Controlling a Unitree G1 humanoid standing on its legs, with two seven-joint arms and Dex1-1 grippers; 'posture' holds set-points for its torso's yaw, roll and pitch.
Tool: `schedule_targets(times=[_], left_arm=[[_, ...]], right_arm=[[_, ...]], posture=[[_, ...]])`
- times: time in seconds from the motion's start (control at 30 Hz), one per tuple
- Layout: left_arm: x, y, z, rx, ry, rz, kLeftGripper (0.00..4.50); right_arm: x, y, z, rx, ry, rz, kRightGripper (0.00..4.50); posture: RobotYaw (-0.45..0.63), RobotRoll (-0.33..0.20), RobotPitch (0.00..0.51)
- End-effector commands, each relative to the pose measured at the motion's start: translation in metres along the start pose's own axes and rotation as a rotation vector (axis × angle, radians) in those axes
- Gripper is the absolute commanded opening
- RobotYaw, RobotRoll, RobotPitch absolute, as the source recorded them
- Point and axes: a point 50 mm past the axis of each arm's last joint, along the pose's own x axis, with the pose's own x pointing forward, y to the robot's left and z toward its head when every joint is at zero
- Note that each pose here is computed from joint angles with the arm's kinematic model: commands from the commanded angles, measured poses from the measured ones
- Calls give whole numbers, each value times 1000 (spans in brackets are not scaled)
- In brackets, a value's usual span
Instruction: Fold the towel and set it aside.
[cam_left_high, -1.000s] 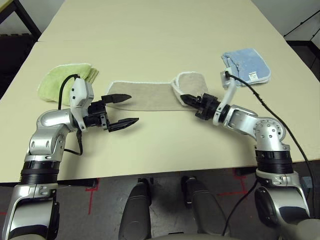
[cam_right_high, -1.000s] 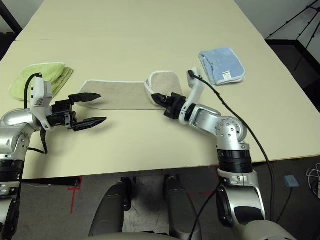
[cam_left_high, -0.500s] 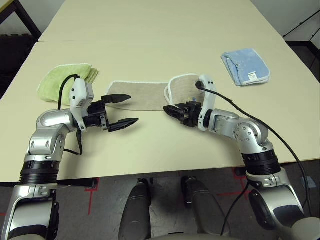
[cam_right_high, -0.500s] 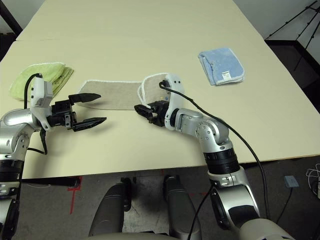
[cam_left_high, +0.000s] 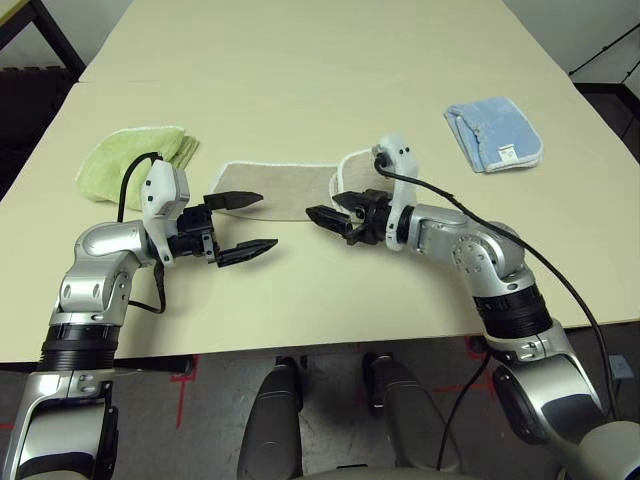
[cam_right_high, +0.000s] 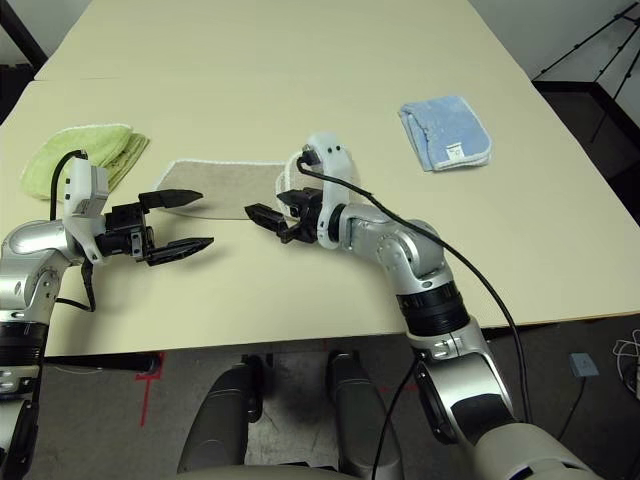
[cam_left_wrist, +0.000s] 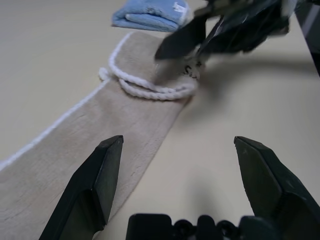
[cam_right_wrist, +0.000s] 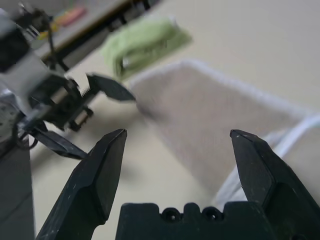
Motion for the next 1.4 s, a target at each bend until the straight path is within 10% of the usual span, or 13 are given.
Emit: schedule_targets(times=[0.03, 0.7, 1.03, 1.4], left_arm=[[0, 2, -3, -46, -12, 69, 4500], [-28, 27, 9, -327, 160, 460, 4500], [-52, 20, 12, -618, 374, 396, 4500], [-52, 16, -2, -1032, 288, 526, 4500]], right_arm=[[-21, -20, 0, -175, -44, 26, 4486], [-119, -92, -28, -463, 177, 220, 4486], [-113, -86, -22, -500, 109, 219, 4486], [-104, -75, -24, -501, 71, 244, 4486]], posture=[[-14, 0, 183], [50, 0, 190], [39, 0, 197], [44, 0, 201]])
